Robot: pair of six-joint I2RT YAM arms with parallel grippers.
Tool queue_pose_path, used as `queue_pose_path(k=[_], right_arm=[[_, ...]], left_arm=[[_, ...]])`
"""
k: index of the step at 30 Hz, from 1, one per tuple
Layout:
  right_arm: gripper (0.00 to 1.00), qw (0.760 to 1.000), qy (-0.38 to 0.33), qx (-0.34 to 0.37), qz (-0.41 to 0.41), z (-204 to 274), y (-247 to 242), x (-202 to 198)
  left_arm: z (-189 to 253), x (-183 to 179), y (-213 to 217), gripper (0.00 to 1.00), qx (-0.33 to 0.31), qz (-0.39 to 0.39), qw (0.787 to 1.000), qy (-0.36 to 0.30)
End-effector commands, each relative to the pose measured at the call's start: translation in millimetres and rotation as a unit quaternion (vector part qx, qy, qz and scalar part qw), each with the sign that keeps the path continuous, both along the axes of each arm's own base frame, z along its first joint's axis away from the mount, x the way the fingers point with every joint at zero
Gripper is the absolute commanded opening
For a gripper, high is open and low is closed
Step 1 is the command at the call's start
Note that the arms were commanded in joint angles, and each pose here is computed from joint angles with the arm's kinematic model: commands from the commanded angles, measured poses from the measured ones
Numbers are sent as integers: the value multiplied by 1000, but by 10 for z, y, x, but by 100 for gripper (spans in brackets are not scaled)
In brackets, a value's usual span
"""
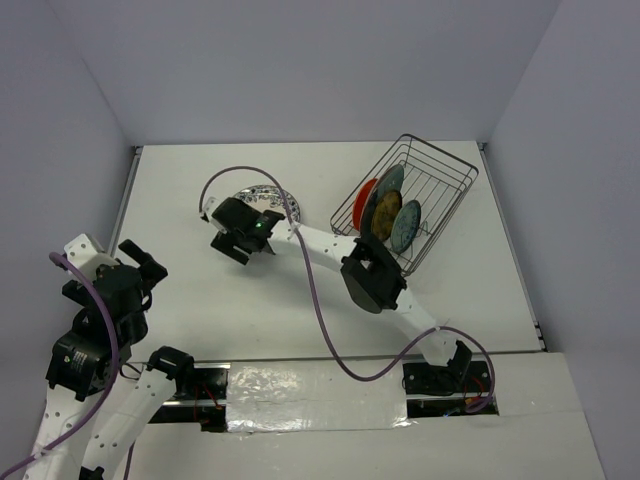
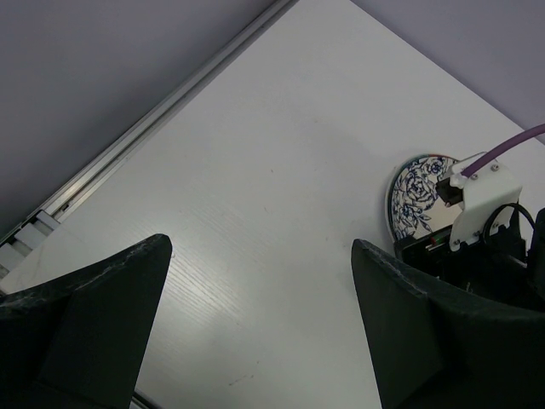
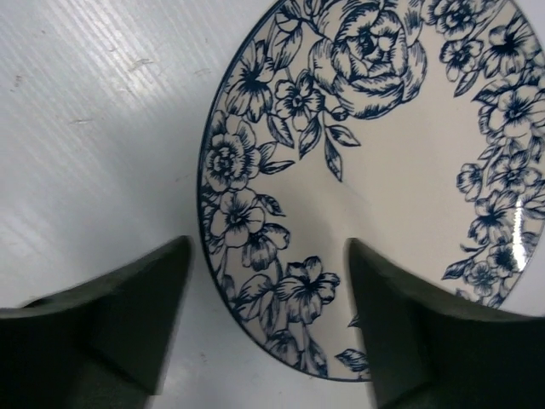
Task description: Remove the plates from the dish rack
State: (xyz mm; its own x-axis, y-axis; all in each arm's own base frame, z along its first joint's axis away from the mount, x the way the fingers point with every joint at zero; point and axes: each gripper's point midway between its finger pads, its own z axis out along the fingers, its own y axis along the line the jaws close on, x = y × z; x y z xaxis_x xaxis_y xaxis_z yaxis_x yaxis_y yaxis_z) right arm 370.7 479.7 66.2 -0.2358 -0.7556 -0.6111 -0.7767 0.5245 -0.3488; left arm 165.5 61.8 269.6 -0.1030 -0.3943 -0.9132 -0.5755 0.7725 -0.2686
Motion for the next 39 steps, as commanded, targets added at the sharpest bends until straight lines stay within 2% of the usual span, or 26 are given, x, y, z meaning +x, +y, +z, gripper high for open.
queue_pose_path(k=[1, 2, 4, 5, 7, 8, 9, 11, 12, 15, 16, 18, 20, 25, 29, 34, 39], right_arm=[[100, 997, 1, 71, 8, 767, 36, -90], [100, 995, 9, 101, 24, 984, 75, -191], [100, 992, 26, 118, 40, 1068, 48, -312], [100, 987, 29, 147, 52, 1322, 43, -381], [100, 984, 32, 166, 52, 1474, -19, -462], [100, 980, 27, 193, 41, 1639, -42, -466], [100, 973, 12, 228, 36, 2018, -158, -504], [100, 960, 11, 278, -12, 2295, -423, -415], [100, 945, -4, 323, -42, 2698, -667, -417], [100, 907, -5, 380, -180, 2907, -1406, -125], [100, 877, -23, 405, -258, 3020, -1877, 15], [100, 851, -28, 410, -325, 3006, -2321, 106], [100, 809, -35, 422, -407, 2941, -2859, 201], [98, 734, -41, 451, -507, 2695, -3458, 246], [93, 708, -21, 486, -512, 2623, -3508, 251], [90, 680, 3, 497, -539, 2395, -3505, 310], [84, 680, 32, 494, -541, 2168, -3343, 503]], left_arm=[[139, 23, -1, 99, -6, 0, 1000, -27], [143, 25, -1, 100, -5, 0, 1000, -27], [134, 35, -11, 99, -5, -3, 1000, -26], [137, 36, -11, 99, -5, -3, 1000, -25], [133, 37, -11, 100, -5, -3, 1000, -24], [129, 37, -9, 99, -4, -2, 1000, -23], [133, 34, -11, 99, -5, -2, 1000, -25], [139, 30, -9, 100, -5, -3, 1000, -27], [142, 31, -9, 100, -5, -3, 1000, -27], [137, 35, -14, 99, -5, -5, 1000, -26], [133, 45, -19, 100, -4, -5, 1000, -25], [125, 59, -32, 100, -4, -9, 1000, -22], [123, 63, -31, 100, -3, -8, 1000, -20], [118, 76, -44, 99, -3, -11, 1000, -19], [115, 76, -42, 100, -2, -10, 1000, -18], [102, 84, -51, 100, -2, -13, 1000, -15], [105, 85, -51, 100, -2, -13, 1000, -15]])
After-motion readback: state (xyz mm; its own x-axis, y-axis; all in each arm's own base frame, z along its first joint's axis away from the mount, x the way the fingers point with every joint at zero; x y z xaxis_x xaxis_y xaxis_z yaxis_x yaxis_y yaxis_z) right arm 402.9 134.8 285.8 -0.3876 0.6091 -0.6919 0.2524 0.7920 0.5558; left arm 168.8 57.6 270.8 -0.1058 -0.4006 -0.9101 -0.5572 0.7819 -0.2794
